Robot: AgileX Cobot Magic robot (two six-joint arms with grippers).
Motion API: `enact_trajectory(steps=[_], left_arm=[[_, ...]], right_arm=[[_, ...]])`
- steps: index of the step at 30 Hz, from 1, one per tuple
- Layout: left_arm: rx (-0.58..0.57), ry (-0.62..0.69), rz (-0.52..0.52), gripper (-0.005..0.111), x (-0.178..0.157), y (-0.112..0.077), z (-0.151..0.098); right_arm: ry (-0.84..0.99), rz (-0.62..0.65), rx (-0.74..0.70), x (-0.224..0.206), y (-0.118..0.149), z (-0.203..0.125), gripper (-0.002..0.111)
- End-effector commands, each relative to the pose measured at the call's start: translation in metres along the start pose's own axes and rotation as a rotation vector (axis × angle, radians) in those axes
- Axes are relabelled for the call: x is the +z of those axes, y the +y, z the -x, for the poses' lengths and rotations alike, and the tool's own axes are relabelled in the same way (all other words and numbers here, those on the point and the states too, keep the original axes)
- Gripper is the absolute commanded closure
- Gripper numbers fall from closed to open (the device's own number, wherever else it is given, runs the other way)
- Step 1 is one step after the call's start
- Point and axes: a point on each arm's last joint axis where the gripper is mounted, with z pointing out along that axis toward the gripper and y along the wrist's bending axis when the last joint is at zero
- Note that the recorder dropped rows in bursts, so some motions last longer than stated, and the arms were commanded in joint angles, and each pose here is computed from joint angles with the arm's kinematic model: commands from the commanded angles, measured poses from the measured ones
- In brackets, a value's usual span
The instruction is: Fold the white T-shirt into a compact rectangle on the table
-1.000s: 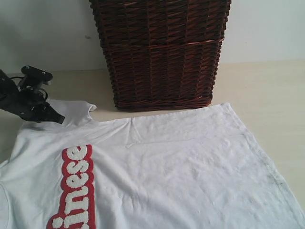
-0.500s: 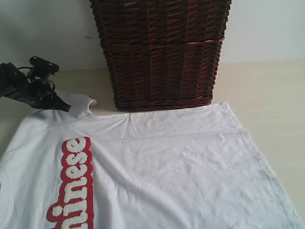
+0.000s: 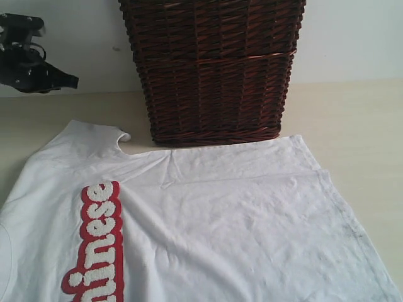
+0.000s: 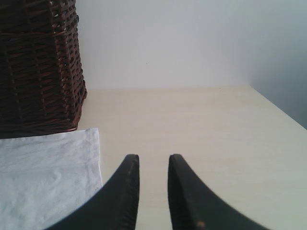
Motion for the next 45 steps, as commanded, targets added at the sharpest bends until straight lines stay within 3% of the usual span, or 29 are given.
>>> enact_trajectory(steps=[1, 7, 11, 12, 13, 14, 15, 19, 22, 24, 26, 27, 29, 36, 39, 45], left_arm=[[-0.101, 0.1, -0.147, 0.106, -0.01, -0.015, -0.003], [-0.221, 0.059, -0.174, 0.106, 0.005, -0.019, -0.006], [-0.104, 0.078, -0.29, 0.102, 0.02, -0.042, -0.015], [-0.059, 0.105, -0.372, 0.094, 0.022, -0.055, -0.02], [-0.056, 0.111, -0.399, 0.087, 0.023, -0.062, -0.02], [-0.067, 0.107, -0.408, 0.072, 0.026, -0.069, -0.021], [-0.067, 0.101, -0.405, 0.063, 0.029, -0.073, -0.022], [-0.055, 0.118, -0.408, 0.044, 0.041, -0.087, -0.03], [-0.026, 0.13, -0.401, 0.048, 0.049, -0.096, -0.037], [0.013, 0.12, -0.362, 0.06, 0.055, -0.097, -0.039], [0.035, 0.126, -0.339, 0.078, 0.06, -0.095, -0.044], [0.059, 0.129, -0.332, 0.093, 0.06, -0.094, -0.044], [0.059, 0.123, -0.33, 0.106, 0.059, -0.094, -0.042], [-0.037, 0.107, -0.307, 0.107, 0.054, -0.092, -0.035], [0.006, 0.126, -0.335, 0.104, 0.053, -0.094, -0.038], [0.099, 0.233, -0.472, 0.068, 0.044, -0.104, -0.047]], right_arm=[[-0.005, 0.002, -0.008, 0.0, 0.0, -0.001, 0.085], [-0.005, 0.002, -0.008, 0.0, 0.0, -0.001, 0.085], [-0.005, 0.002, -0.008, 0.0, 0.0, -0.001, 0.085], [-0.005, 0.002, -0.008, 0.0, 0.0, -0.001, 0.085], [-0.005, 0.002, -0.008, 0.0, 0.0, -0.001, 0.085], [-0.005, 0.002, -0.008, 0.0, 0.0, -0.001, 0.085], [-0.005, 0.002, -0.008, 0.0, 0.0, -0.001, 0.085], [-0.005, 0.002, -0.008, 0.0, 0.0, -0.001, 0.085], [-0.005, 0.002, -0.006, 0.0, 0.0, -0.001, 0.085], [-0.005, 0.002, -0.006, 0.0, 0.0, -0.001, 0.085], [-0.005, 0.002, -0.008, 0.0, 0.0, -0.001, 0.085], [-0.005, 0.002, -0.008, 0.0, 0.0, -0.001, 0.085], [-0.005, 0.002, -0.008, 0.0, 0.0, -0.001, 0.085], [-0.005, 0.002, -0.008, 0.0, 0.0, -0.001, 0.085], [-0.005, 0.002, -0.008, 0.0, 0.0, -0.001, 0.085], [-0.005, 0.002, -0.008, 0.0, 0.0, -0.001, 0.085]])
